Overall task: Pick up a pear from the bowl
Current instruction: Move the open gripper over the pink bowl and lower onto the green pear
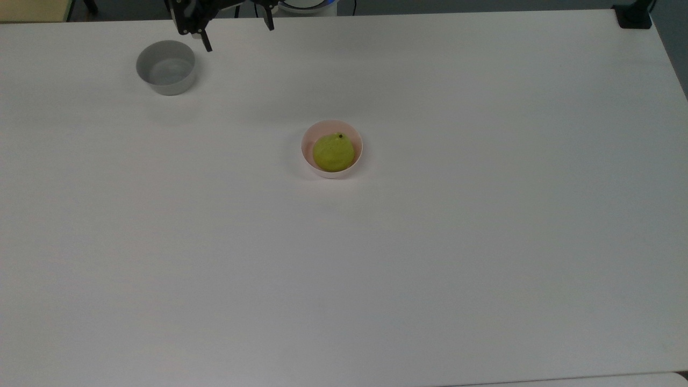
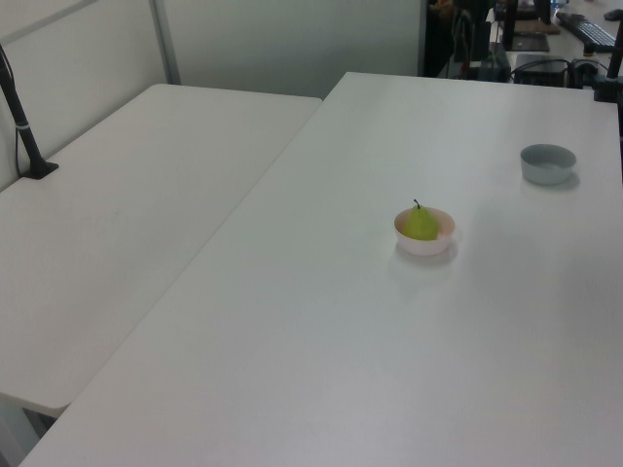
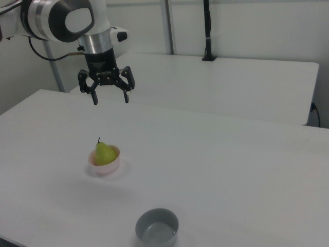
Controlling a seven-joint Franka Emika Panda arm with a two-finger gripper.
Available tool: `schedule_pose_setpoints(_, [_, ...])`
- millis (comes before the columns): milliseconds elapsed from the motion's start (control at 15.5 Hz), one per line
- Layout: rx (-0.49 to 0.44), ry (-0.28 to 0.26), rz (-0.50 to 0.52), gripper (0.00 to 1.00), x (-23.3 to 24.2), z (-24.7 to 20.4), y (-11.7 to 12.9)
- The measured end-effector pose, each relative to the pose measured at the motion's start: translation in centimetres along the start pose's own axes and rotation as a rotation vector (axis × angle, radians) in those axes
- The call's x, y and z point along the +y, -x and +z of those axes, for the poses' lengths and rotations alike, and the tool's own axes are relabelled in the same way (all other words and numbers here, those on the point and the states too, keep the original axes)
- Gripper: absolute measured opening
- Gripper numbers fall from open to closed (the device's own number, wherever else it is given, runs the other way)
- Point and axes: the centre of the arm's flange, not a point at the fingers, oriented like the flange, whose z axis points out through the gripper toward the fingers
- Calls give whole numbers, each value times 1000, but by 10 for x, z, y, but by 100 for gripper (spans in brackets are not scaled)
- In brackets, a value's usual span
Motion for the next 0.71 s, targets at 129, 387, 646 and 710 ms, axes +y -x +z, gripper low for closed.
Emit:
schedule_pose_setpoints(129, [3, -33, 0, 100, -12, 7, -6])
schedule_pose_setpoints(387, [2, -45, 119, 100, -43, 27, -23])
schedule_pose_setpoints(646, [-25, -51, 247, 99, -73, 56, -43])
schedule_pose_setpoints(710, [-37, -53, 255, 99, -80, 64, -48])
